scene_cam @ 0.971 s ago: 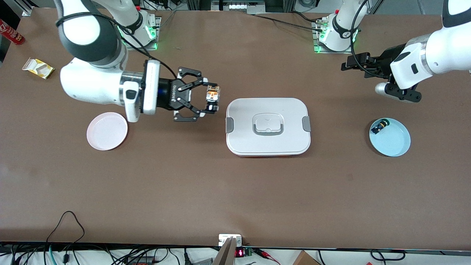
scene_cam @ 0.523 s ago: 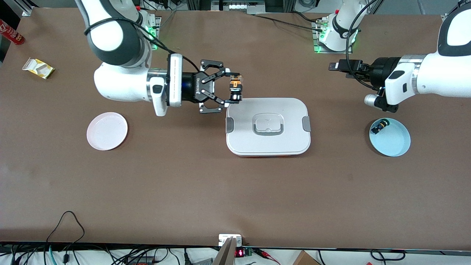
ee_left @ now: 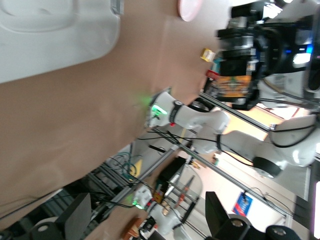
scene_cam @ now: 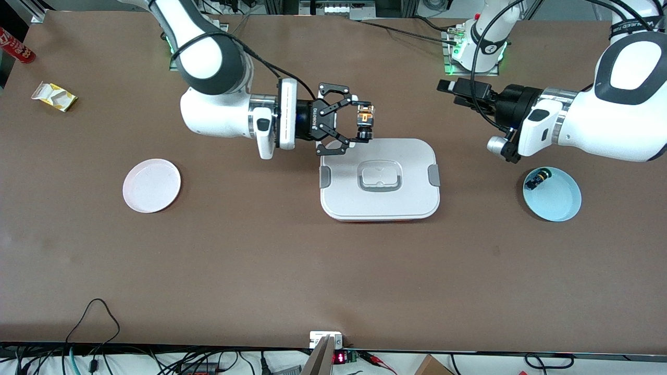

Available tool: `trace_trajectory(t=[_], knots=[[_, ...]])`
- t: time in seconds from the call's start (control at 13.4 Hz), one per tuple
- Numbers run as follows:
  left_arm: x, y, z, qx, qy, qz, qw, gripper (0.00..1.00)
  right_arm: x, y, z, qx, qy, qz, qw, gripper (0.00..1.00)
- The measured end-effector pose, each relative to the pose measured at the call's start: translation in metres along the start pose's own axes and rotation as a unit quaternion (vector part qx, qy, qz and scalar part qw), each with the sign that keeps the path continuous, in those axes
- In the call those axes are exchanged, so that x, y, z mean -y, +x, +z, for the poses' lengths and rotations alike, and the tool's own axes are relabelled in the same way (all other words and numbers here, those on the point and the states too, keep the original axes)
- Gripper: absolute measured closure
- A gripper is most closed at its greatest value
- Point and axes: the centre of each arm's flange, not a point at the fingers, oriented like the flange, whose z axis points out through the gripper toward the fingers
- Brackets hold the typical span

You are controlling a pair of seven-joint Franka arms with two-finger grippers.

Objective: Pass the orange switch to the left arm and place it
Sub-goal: 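Carry the switch above the box while the left gripper reaches it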

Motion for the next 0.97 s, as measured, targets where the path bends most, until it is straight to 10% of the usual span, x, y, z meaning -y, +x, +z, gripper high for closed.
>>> trace_trajectory(t=[0.3, 0.97], knots=[[0.015, 0.026, 0.010, -0.022, -0.137, -0.019, 0.990, 0.00, 0.006, -0.001, 0.013, 0.002, -0.001, -0.002, 1.000, 0.28], [-0.008, 0.049, 0.060, -0.064, -0.139, -0.019, 0.988, 0.03, 0.016, -0.005, 0.028, -0.018, 0.008, 0.020, 1.000, 0.28]])
